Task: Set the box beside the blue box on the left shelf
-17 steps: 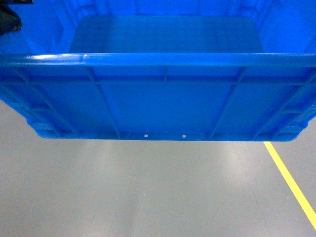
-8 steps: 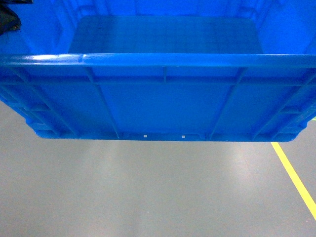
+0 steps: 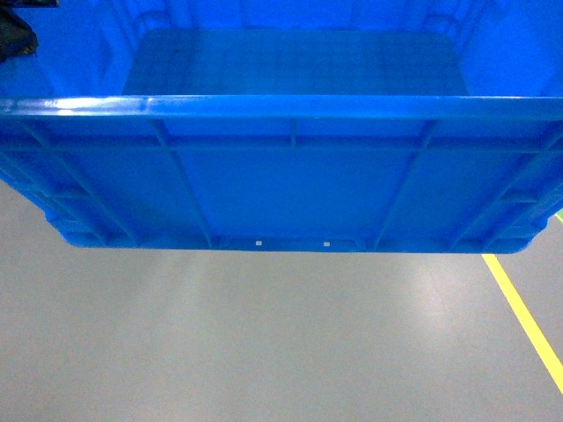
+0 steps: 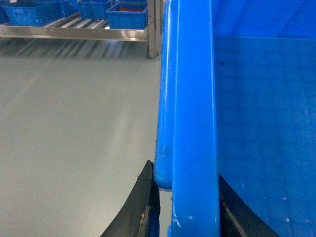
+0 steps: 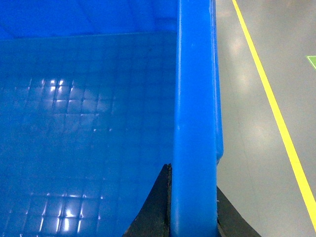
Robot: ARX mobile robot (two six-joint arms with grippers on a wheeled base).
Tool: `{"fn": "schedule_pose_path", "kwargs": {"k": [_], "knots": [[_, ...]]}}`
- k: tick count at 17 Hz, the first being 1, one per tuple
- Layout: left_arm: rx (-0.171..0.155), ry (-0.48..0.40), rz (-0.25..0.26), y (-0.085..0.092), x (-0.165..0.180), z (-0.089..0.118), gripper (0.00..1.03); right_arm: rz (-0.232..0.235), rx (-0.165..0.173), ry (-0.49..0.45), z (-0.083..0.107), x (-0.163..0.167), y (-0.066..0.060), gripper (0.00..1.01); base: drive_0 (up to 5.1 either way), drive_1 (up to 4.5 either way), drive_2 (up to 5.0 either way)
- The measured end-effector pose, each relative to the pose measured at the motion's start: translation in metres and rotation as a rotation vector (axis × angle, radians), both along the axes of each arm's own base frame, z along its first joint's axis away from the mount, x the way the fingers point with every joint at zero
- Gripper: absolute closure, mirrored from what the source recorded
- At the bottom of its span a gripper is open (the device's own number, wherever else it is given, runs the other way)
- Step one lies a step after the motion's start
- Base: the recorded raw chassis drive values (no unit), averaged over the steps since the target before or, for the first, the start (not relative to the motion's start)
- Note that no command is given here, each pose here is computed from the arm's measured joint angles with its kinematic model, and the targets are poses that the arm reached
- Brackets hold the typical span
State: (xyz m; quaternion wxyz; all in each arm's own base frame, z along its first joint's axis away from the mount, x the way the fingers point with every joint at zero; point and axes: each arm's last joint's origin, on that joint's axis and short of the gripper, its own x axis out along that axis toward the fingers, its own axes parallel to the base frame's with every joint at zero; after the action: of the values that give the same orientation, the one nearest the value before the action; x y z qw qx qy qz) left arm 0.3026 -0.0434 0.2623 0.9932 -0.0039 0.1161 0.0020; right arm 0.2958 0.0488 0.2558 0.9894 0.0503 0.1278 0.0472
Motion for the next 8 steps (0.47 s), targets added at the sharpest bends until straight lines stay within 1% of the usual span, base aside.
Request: {"fn": "schedule_pose_path", "kwargs": {"k": [8], "knots": [[0.0,0.002,0.0,0.0,-0.0002,-0.0003,0.86,0.0,0.0,0.0,0.0,0.0,0.0,0.93,-0.3,3.95,-4.6]]}}
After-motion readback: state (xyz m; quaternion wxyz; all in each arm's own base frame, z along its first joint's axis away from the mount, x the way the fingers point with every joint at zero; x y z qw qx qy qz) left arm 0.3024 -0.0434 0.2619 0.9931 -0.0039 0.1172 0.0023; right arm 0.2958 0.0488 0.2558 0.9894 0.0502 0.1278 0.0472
